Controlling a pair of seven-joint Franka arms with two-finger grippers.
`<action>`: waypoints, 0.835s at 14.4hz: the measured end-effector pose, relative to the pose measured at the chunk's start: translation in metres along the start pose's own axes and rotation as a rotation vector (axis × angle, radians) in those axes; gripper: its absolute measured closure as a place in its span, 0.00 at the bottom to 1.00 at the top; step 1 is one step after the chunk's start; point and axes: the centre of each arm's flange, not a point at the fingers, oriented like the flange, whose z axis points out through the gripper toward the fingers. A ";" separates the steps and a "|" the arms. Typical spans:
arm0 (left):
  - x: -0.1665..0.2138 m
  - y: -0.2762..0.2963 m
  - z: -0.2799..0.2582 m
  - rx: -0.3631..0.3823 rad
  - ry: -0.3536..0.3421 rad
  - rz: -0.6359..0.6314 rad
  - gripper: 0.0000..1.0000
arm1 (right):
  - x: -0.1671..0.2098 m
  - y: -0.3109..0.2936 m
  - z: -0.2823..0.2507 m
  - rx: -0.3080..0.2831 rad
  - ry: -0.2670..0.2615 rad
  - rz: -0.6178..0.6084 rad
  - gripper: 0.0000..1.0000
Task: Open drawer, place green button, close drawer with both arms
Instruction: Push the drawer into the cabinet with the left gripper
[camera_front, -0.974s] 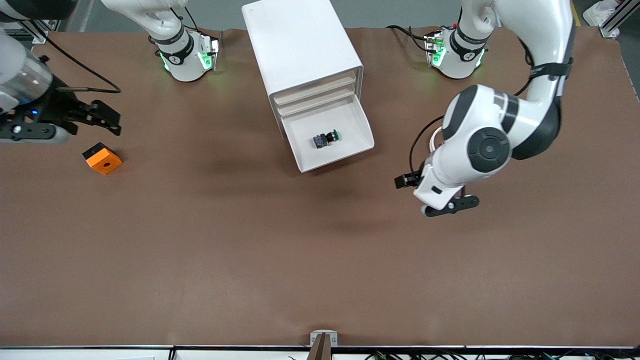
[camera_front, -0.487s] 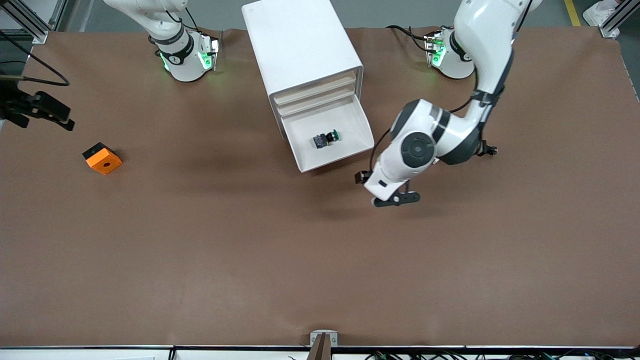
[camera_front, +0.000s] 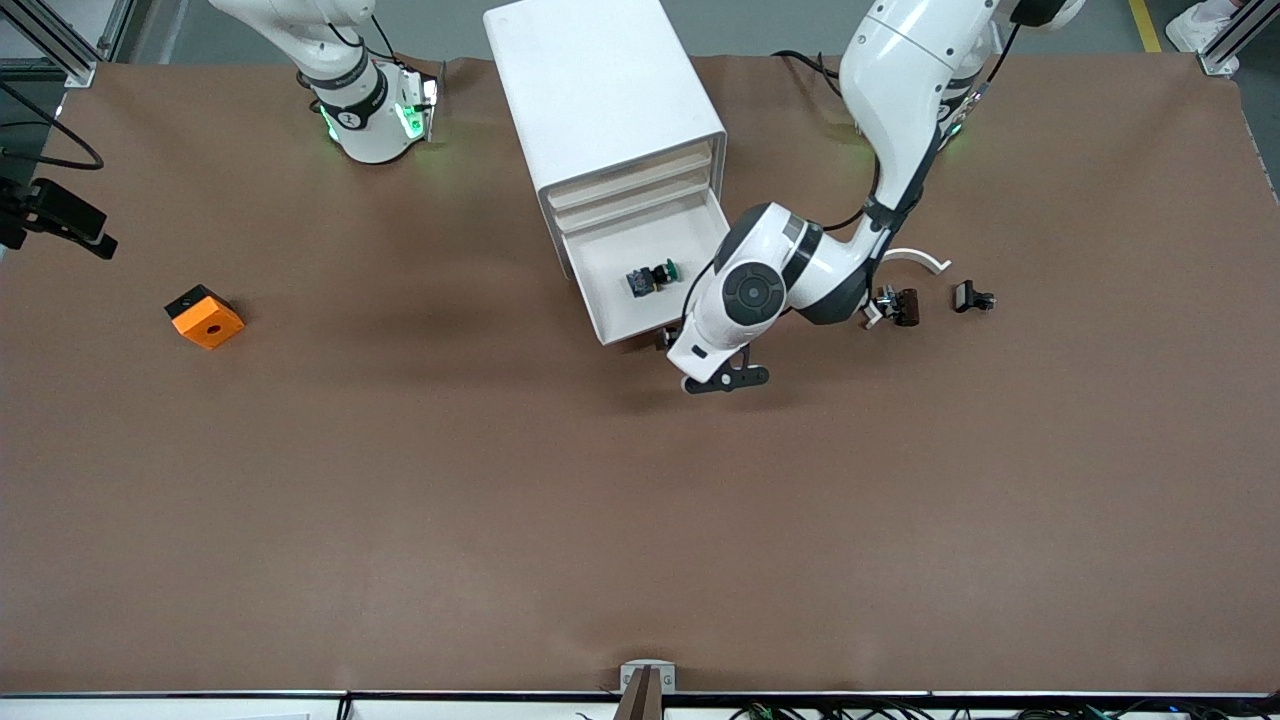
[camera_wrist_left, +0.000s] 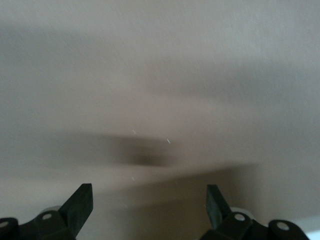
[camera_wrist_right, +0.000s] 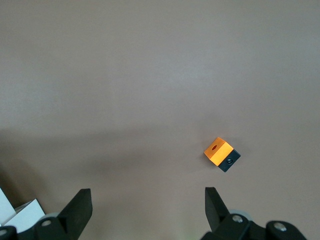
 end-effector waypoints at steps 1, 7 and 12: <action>-0.008 0.006 0.002 0.001 -0.011 -0.014 0.00 | 0.000 0.000 0.000 0.000 0.000 -0.001 0.00; -0.066 0.038 0.028 0.030 -0.079 -0.042 0.00 | 0.001 0.001 -0.004 0.000 0.014 0.002 0.00; -0.119 0.064 0.049 0.067 -0.095 -0.059 0.00 | 0.003 -0.003 -0.005 0.001 0.014 -0.006 0.00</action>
